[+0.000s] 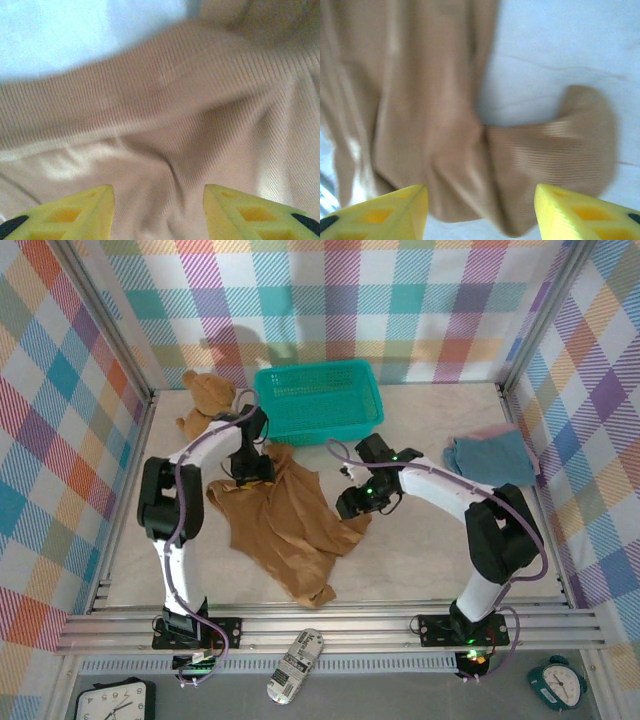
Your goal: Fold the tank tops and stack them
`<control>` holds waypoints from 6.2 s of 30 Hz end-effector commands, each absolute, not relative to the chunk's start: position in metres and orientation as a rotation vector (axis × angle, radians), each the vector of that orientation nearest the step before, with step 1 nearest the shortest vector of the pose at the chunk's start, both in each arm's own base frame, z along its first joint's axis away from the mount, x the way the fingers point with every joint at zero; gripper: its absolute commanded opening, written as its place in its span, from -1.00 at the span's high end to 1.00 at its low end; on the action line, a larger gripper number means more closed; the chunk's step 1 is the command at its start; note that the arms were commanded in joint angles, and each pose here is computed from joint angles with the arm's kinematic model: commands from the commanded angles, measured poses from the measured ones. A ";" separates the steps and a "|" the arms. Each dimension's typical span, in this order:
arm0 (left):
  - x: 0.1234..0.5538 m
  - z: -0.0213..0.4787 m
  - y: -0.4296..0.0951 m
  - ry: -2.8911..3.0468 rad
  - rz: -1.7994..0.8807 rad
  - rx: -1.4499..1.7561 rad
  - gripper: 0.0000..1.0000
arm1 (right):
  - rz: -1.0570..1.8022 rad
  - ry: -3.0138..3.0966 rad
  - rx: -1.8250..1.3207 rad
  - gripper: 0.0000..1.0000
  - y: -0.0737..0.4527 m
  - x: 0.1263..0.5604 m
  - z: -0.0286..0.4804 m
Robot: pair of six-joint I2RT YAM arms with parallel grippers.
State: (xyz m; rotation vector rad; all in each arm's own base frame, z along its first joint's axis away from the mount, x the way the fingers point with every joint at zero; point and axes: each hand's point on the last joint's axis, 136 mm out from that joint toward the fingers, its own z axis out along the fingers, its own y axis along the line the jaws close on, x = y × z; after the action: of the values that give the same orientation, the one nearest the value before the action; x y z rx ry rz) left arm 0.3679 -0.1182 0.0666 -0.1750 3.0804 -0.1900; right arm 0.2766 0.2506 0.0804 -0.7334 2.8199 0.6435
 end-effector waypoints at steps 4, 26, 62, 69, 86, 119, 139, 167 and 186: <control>0.262 0.071 -0.152 3.227 -0.412 -0.336 -0.03 | 0.535 2.810 -0.898 -0.29 0.243 0.293 0.051; 0.178 0.002 -0.139 3.364 -0.028 -0.200 0.88 | 1.067 2.981 -0.568 0.93 0.271 0.214 0.092; 0.218 0.079 -0.100 3.228 -0.151 -0.369 -0.08 | 0.779 2.836 -0.722 -0.02 0.232 0.229 0.080; 0.142 0.048 -0.121 3.281 -0.231 -0.447 -0.08 | 0.607 2.510 -1.375 -0.02 0.230 0.199 0.068; 0.154 0.017 -0.119 3.238 -0.192 -0.421 0.34 | 0.560 2.317 -1.624 0.10 0.279 0.216 0.044; 0.271 0.067 -0.064 3.174 -0.135 -0.441 1.00 | 1.049 3.157 -0.499 0.37 0.299 0.285 0.066; 0.276 0.041 -0.041 3.266 -0.052 -0.427 1.00 | 0.551 2.938 -0.609 0.06 0.225 0.274 0.046; 0.291 0.183 -0.052 2.983 -0.253 -0.401 1.00 | 1.005 2.599 -0.524 1.00 0.256 0.303 0.173; 0.253 0.503 -0.023 1.939 -0.260 -0.210 1.00 | 0.813 1.500 -0.692 1.00 0.242 0.312 0.549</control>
State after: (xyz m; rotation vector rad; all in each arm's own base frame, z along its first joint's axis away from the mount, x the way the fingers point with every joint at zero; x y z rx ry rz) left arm 0.2668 -0.0317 0.4665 -0.2458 2.0762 -0.2970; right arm 0.3153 0.2455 0.5168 -0.6506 1.6200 0.8842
